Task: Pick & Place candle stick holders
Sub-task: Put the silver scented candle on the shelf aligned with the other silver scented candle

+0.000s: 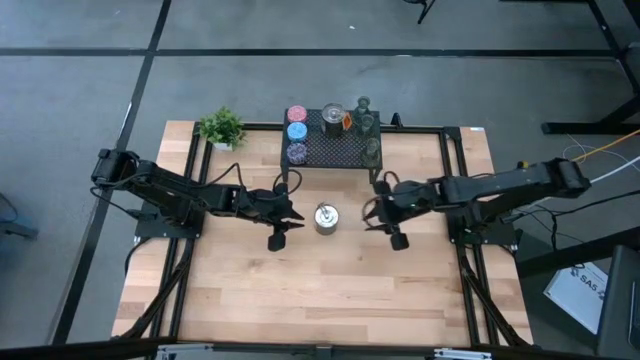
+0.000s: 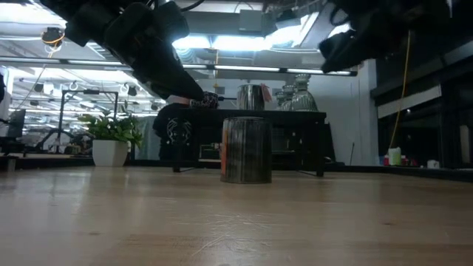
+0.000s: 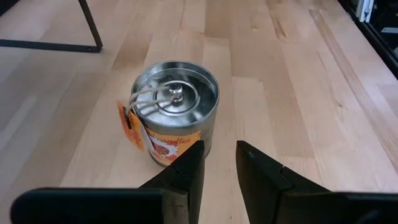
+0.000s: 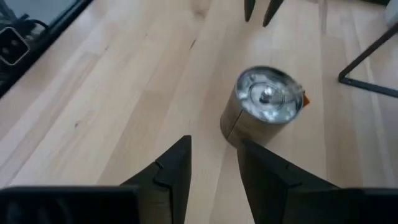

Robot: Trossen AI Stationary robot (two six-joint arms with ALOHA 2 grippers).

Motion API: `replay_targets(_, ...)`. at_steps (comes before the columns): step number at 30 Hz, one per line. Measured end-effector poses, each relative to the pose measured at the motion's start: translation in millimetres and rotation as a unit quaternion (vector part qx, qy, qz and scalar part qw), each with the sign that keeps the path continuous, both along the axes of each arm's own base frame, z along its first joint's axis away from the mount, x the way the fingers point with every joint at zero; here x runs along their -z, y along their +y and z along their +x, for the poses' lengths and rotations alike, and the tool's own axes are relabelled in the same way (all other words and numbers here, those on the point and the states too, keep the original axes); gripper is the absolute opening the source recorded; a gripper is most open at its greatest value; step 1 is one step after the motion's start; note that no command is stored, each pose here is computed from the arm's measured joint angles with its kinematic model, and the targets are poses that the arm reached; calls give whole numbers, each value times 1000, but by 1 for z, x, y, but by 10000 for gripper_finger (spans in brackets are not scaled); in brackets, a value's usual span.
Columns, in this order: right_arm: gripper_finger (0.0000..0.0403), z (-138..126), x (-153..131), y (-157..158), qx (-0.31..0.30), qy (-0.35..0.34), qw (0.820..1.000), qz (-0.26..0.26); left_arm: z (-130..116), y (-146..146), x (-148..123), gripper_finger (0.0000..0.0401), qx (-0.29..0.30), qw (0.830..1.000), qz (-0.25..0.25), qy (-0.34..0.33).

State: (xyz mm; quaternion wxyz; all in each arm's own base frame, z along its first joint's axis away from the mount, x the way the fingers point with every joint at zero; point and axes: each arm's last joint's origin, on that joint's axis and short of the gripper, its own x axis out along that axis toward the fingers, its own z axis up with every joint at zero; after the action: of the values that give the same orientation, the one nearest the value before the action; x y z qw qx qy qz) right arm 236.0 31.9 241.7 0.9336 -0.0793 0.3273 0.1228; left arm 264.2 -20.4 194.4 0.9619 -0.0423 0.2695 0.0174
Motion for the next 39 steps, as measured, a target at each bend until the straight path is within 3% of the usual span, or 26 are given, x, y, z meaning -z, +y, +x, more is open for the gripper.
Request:
replay_targets(7,132,-28,25,0,10,-84,996,37,4,-3,-8,86,61,998,1,-35)
replay_targets(15,132,-43,42,2,22,-141,989,46,13,-4,-28,87,68,997,15,-22)
replay_targets(22,132,-53,55,4,13,-172,984,47,17,-1,-39,98,32,998,56,-28)
replay_targets(34,132,-88,90,-3,17,-271,958,89,18,2,-41,134,7,997,68,-36)
replay_targets(39,132,-93,91,-5,15,-268,959,87,31,2,-40,135,5,998,64,-14)
